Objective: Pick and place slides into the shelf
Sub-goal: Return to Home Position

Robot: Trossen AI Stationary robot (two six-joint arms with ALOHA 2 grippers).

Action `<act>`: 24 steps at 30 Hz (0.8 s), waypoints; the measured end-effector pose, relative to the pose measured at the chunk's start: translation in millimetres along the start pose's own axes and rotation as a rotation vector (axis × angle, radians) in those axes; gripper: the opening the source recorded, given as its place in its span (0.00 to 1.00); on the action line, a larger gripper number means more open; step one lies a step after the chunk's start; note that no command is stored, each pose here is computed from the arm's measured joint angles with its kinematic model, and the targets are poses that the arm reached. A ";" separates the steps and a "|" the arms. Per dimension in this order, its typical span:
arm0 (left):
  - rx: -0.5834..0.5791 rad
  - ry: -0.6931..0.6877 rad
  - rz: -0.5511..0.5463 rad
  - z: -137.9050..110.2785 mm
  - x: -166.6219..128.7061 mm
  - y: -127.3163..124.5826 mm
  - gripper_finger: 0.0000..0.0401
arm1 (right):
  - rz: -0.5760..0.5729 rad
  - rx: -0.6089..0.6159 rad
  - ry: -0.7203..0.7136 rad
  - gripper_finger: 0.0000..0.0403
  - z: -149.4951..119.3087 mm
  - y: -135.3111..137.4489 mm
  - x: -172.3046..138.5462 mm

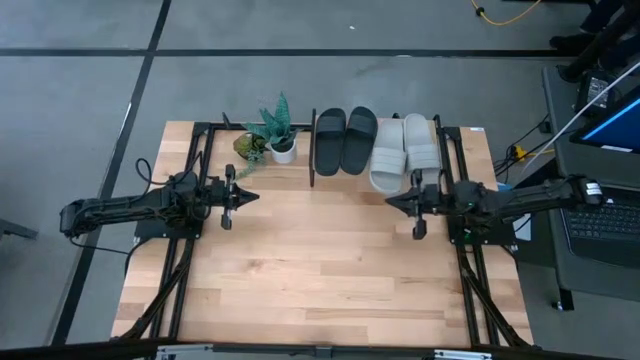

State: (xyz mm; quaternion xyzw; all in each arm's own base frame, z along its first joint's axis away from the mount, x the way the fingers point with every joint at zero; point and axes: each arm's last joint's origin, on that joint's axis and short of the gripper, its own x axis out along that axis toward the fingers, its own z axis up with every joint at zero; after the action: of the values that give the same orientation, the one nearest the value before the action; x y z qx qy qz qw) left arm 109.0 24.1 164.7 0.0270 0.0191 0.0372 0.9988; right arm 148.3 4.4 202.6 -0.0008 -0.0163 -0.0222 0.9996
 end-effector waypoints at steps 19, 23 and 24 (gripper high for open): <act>0.000 0.001 0.000 -0.1 0.0 0.0 0.00 | 0.075 -0.074 -0.121 0.03 -18.0 -0.9 -43.9; 0.000 0.001 0.000 -0.1 0.0 0.0 0.00 | 0.074 -0.090 -0.127 0.03 -18.2 -1.4 -48.2; 0.000 0.001 0.000 -0.1 0.0 0.0 0.00 | 0.073 -0.097 -0.127 0.03 -18.5 -1.5 -49.4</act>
State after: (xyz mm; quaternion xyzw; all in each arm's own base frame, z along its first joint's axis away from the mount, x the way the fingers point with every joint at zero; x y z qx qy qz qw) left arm 109.0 24.1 164.6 0.0269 0.0197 0.0372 0.9988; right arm 99.4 5.0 182.5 -0.0514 -0.0784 0.0138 0.9955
